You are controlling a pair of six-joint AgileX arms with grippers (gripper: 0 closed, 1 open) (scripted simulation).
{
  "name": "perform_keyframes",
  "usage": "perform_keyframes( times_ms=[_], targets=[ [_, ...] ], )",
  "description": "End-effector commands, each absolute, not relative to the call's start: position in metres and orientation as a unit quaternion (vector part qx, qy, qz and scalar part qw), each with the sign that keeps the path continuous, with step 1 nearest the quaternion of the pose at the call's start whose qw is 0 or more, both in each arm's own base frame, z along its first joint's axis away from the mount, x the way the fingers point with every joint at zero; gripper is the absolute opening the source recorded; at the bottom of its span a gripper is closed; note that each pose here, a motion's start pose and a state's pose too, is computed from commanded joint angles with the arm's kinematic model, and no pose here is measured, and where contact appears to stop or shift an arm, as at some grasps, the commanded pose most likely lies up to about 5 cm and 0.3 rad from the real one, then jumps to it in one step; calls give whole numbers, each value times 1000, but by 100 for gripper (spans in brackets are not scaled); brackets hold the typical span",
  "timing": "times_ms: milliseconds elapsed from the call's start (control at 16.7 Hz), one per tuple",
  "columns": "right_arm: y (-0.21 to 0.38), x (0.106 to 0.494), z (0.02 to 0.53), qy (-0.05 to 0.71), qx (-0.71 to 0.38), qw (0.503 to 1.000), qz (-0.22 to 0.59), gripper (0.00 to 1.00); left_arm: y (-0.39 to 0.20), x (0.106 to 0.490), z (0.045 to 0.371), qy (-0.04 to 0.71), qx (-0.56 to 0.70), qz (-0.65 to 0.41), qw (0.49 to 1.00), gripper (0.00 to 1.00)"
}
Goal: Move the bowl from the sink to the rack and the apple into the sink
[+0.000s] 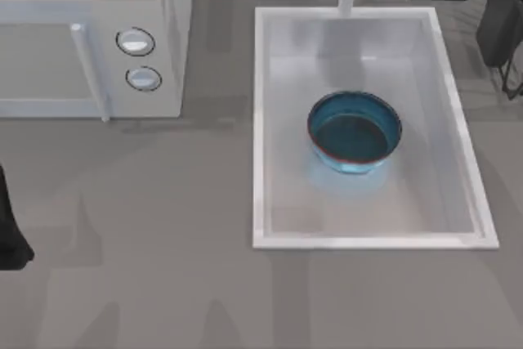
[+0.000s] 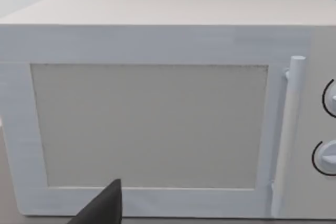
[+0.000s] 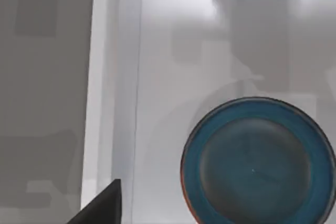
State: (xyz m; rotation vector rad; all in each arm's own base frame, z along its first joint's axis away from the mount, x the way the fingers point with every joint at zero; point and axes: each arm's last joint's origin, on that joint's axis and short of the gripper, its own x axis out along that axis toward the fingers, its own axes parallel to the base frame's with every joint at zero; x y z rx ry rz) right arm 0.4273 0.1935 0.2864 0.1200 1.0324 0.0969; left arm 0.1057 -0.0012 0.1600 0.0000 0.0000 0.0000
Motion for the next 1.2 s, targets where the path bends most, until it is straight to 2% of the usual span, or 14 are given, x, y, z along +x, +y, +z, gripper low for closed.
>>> perform_keyframes(
  times_ms=[180, 420, 960, 1200],
  targets=[
    [232, 451, 219, 567, 32, 822, 24, 100, -1, 106, 160, 0, 0, 0, 1000, 100],
    [261, 458, 159, 622, 9, 783, 2, 100, -1, 106, 160, 0, 0, 0, 1000, 100],
    [266, 459, 141, 634, 4, 773, -6, 100, -1, 106, 160, 0, 0, 0, 1000, 100],
    [268, 468, 104, 633, 3, 774, -4, 100, -1, 106, 160, 0, 0, 0, 1000, 100]
  ],
)
